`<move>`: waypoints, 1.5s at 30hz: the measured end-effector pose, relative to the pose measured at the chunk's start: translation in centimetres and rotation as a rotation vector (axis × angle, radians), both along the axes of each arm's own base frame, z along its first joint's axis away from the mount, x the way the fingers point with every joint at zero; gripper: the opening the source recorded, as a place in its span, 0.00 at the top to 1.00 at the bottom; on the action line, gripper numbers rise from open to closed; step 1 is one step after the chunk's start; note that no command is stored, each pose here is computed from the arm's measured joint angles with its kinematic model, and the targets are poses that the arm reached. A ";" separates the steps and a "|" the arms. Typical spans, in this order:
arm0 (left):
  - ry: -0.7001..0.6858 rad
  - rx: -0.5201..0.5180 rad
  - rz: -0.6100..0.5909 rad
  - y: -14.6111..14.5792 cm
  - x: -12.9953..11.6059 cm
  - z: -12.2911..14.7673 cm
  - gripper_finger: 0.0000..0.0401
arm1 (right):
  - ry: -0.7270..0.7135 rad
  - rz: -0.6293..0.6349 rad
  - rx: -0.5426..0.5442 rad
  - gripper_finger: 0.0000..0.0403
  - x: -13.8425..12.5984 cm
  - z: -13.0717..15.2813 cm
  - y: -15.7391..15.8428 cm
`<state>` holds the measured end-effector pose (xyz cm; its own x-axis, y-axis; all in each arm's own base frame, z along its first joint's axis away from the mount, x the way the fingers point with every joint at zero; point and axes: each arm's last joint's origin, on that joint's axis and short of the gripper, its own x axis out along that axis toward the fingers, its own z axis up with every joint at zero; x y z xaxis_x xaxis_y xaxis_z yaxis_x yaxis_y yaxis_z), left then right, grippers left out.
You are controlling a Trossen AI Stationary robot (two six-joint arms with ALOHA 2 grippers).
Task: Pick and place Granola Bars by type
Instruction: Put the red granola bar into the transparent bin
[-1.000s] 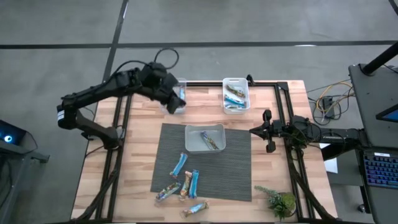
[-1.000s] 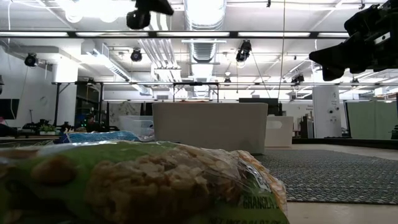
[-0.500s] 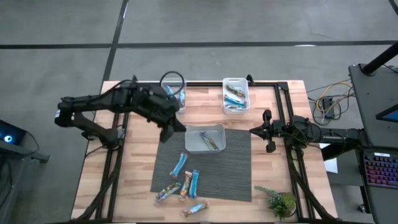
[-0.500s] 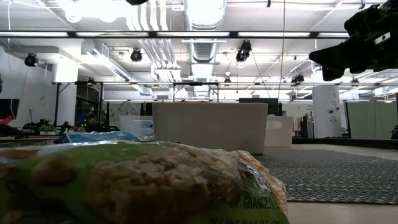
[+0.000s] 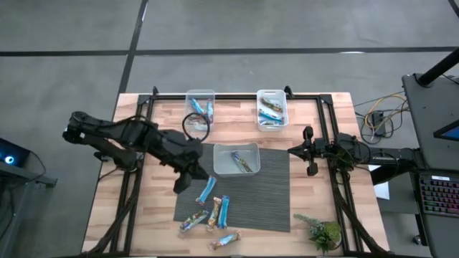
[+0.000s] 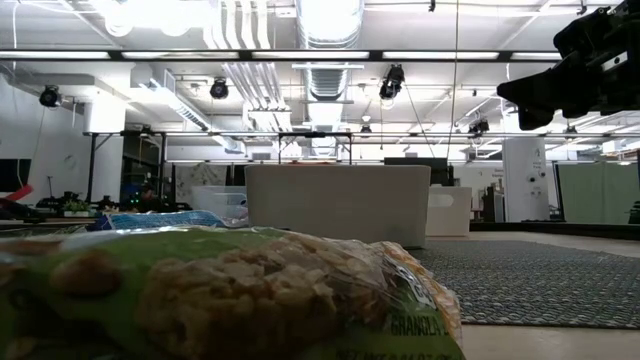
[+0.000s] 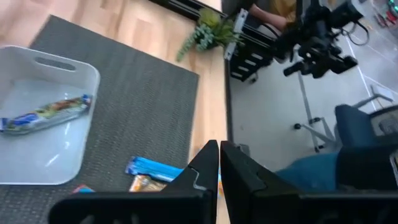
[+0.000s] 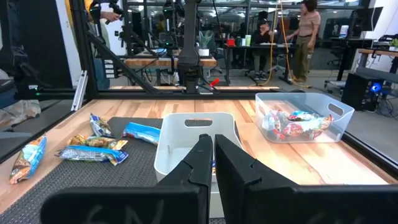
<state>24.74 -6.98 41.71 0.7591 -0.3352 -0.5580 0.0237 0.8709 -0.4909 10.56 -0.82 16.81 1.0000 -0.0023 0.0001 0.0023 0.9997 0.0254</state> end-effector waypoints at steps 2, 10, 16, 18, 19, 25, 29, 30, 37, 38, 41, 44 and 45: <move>0.006 -0.005 -0.017 -0.6 0.0 -0.1 1.00 | 0.000 0.000 0.000 0.98 0.0 0.0 0.0; 0.060 -0.070 0.011 -1.5 0.1 -0.5 1.00 | 0.000 0.000 0.000 0.98 0.0 0.0 0.0; 0.207 -0.159 0.125 -1.7 0.2 -1.6 1.00 | 0.000 0.000 0.000 0.98 0.0 0.0 0.0; 0.250 -0.183 0.186 -1.6 0.3 -1.9 1.00 | 0.000 0.000 0.000 0.98 0.0 0.0 0.0; 0.267 -0.188 0.212 -1.6 0.3 -2.0 1.00 | 0.000 0.000 0.000 0.98 0.0 0.0 0.0; 0.360 -0.150 0.310 -1.6 0.4 -3.2 1.00 | 0.000 0.000 0.000 0.98 0.0 0.0 0.0; 0.428 -0.140 0.362 -1.7 1.0 -4.3 1.00 | 0.000 0.000 0.000 0.98 0.0 0.0 0.0; 0.440 -0.134 0.365 -1.8 1.3 -4.6 1.00 | 0.000 0.000 0.000 0.98 0.0 0.0 0.0; 0.529 -0.138 0.426 -2.5 3.4 -6.8 1.00 | 0.000 0.000 0.000 0.98 0.0 0.0 0.0; 0.543 -0.138 0.437 -2.6 3.7 -7.2 1.00 | 0.000 0.000 0.000 0.98 0.0 0.0 0.0; 0.580 -0.153 0.480 -2.8 4.5 -8.1 1.00 | 0.000 0.000 0.000 0.98 0.0 0.0 0.0; 0.614 -0.169 0.521 -3.0 5.1 -9.0 1.00 | 0.000 0.000 0.000 0.98 0.0 0.0 0.0; 0.624 -0.172 0.532 -3.1 5.3 -9.3 1.00 | 0.000 0.000 0.000 0.98 0.0 0.0 0.0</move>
